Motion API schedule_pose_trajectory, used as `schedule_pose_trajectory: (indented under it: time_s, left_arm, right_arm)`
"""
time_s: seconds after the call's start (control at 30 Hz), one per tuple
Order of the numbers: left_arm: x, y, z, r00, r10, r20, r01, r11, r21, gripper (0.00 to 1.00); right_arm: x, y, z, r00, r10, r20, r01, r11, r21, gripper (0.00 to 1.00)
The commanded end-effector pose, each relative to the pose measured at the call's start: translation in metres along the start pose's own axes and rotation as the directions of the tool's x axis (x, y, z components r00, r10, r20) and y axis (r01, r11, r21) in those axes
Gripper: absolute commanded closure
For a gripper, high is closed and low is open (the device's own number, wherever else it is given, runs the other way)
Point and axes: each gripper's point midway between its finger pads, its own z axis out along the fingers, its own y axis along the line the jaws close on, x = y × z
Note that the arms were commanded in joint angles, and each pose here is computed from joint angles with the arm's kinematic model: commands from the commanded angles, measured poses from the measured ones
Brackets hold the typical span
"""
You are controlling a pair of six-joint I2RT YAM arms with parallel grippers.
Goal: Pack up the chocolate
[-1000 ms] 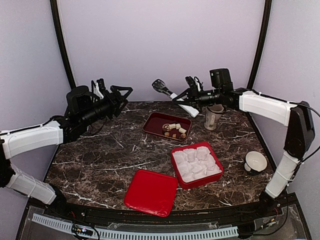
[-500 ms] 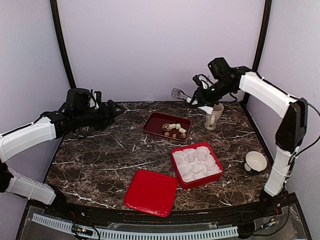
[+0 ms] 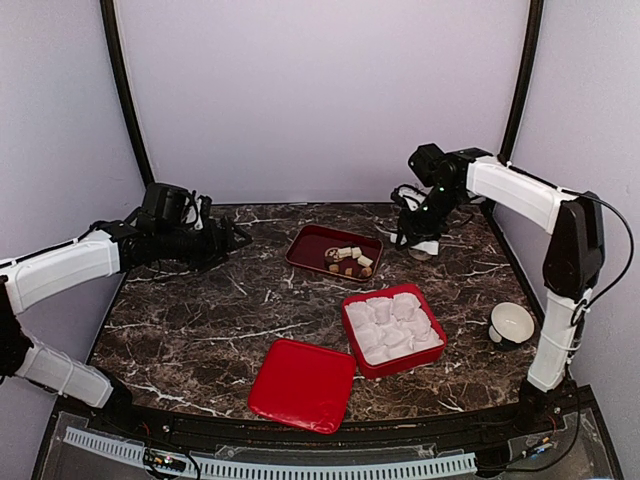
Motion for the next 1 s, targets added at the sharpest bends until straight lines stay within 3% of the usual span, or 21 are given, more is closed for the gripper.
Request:
schedule_pose_trajectory:
  time_s: [0.0,0.97]
  left_arm:
    - [0.001,-0.002,0.001,1.000,0.015,-0.017,-0.015,1.000,0.010,0.17]
    - [-0.006,0.011,0.012,0.999,-0.010,-0.034,0.009,1.000,-0.009,0.15]
  right_arm:
    - [0.001,-0.006,0.017,0.999,-0.025,-0.030,0.026,0.999,0.037,0.68]
    - [0.009,-0.002,0.069,0.983,-0.102,-0.150,0.124,0.981,0.150,0.65]
